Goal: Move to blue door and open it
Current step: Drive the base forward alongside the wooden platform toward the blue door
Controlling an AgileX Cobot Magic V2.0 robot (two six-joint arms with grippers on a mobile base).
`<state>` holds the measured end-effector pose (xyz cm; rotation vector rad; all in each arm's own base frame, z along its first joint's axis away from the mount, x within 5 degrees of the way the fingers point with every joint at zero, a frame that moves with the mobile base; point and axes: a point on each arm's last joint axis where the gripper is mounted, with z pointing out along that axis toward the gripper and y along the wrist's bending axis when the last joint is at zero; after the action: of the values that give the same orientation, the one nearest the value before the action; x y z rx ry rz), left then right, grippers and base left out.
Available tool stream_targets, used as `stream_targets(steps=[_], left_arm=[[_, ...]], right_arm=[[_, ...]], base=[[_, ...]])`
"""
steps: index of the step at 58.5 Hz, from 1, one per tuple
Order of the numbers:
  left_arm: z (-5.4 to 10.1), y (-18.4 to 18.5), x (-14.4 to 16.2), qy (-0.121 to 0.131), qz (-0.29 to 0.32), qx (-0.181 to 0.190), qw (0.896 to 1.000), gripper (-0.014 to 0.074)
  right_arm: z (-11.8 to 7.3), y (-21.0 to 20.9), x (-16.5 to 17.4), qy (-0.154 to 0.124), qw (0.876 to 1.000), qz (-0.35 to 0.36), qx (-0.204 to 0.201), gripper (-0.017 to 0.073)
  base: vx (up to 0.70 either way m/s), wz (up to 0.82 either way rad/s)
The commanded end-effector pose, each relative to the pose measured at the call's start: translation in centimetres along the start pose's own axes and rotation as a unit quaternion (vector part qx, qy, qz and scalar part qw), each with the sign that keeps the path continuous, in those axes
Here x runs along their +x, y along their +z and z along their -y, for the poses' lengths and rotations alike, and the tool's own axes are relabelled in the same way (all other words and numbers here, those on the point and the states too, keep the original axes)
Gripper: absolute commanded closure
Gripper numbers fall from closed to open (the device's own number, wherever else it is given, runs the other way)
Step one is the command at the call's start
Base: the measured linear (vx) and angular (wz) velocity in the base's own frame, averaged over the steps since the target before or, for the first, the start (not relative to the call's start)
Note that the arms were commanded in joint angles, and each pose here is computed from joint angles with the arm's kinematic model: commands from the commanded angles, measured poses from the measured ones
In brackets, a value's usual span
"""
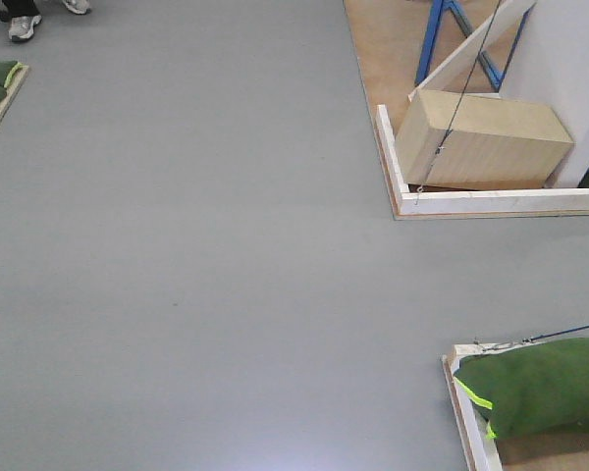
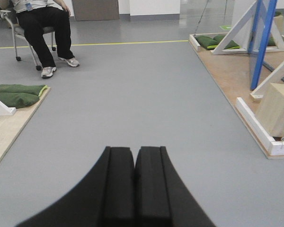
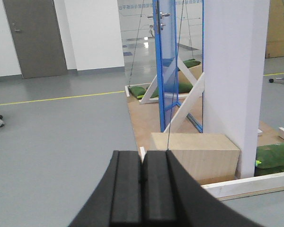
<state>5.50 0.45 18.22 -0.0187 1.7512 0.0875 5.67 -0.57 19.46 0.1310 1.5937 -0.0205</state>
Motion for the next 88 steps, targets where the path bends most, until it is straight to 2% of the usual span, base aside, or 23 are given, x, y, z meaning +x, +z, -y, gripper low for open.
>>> stream_targets(steps=[1, 42, 88], left_arm=[[-0.04, -0.41, -1.64, -0.005, 0.061, 0.000, 0.998, 0.0521], [-0.03, -0.41, -1.64, -0.005, 0.061, 0.000, 0.998, 0.0521], [-0.01, -0.42, -1.64, -0.005, 0.061, 0.002, 0.998, 0.0521]], right_arm=[[-0.08, -0.15, -0.83, -0.005, 0.999, 0.049, -0.004, 0.0548], [-0.09, -0.18, -0.84, -0.005, 0.999, 0.050, -0.004, 0.0548], [-0.10, -0.18, -0.86, -0.005, 0.999, 0.051, -0.005, 0.0548]], base=[[0.18, 0.13], [0.25, 0.00], [0.47, 0.00]])
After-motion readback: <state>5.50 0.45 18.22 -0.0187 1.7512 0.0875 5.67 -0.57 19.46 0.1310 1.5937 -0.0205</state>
